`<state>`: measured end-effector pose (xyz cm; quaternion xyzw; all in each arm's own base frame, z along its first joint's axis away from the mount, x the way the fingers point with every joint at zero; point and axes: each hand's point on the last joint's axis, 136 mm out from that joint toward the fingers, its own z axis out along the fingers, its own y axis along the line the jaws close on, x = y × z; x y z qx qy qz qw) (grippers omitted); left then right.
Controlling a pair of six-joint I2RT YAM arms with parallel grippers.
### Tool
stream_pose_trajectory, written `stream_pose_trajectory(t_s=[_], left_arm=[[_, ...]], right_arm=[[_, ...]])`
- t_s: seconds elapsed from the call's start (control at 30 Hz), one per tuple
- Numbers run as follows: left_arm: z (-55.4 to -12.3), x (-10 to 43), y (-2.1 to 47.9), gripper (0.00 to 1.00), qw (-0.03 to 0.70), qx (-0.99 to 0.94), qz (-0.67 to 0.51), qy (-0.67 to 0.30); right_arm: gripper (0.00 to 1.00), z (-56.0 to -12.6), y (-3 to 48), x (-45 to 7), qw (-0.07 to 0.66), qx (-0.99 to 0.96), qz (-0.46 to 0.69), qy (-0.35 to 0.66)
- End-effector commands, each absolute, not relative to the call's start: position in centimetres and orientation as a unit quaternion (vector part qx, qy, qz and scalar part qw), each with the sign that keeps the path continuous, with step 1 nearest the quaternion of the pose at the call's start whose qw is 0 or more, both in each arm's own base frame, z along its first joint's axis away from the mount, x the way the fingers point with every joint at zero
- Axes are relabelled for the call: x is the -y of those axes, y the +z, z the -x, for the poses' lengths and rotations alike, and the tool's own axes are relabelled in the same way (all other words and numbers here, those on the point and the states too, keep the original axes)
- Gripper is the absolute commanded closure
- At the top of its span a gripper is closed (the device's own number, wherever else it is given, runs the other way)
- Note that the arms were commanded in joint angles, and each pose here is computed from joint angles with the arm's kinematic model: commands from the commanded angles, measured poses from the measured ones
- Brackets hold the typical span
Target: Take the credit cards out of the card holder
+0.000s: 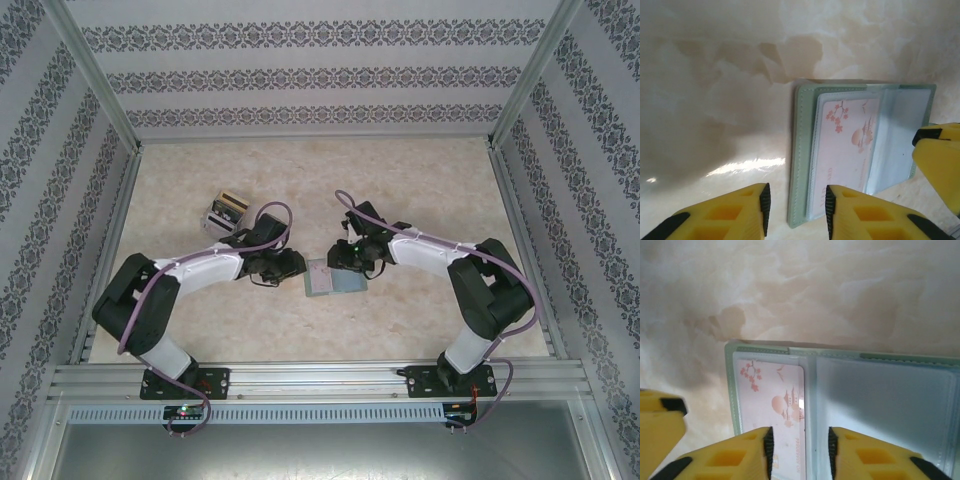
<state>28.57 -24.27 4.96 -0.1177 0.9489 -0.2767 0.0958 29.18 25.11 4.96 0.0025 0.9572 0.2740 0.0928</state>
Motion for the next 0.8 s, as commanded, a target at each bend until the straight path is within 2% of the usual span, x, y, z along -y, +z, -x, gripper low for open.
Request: stream_pose_trajectory(t_s=[0.0,0.07,0.23,0.47,0.63,0.77], left_arm=[[-29.3,26.3,6.0,0.66,0.100,-0.944,0.098,-0.298],[-29.4,26.5,5.8,0.68,0.095,-0.946,0.098,-0.294],[-29.2,27.1,5.0,0.74,0.078,-0.947,0.100,-0.295],[-28.6,27.2,4.0,0.76,0.064,-0.951,0.107,-0.283],[-28.7,27.4,3.8,0.84,0.062,-0.951,0.107,-0.282],[-29.0,27.4,3.8,0.84,0.063,-0.954,0.105,-0.274]], right_arm=[[0.68,-28.3,4.8,-25.7,0.061,-0.947,0.031,0.315],[0.72,-28.2,4.8,-25.9,0.055,-0.943,0.039,0.325],[0.73,-28.1,5.0,-26.2,0.052,-0.938,0.055,0.339],[0.77,-28.2,4.2,-26.9,0.032,-0.933,0.059,0.353],[0.79,-28.5,4.0,-26.8,0.035,-0.935,0.060,0.348],[0.79,-28.6,3.5,-26.7,0.035,-0.936,0.058,0.344]])
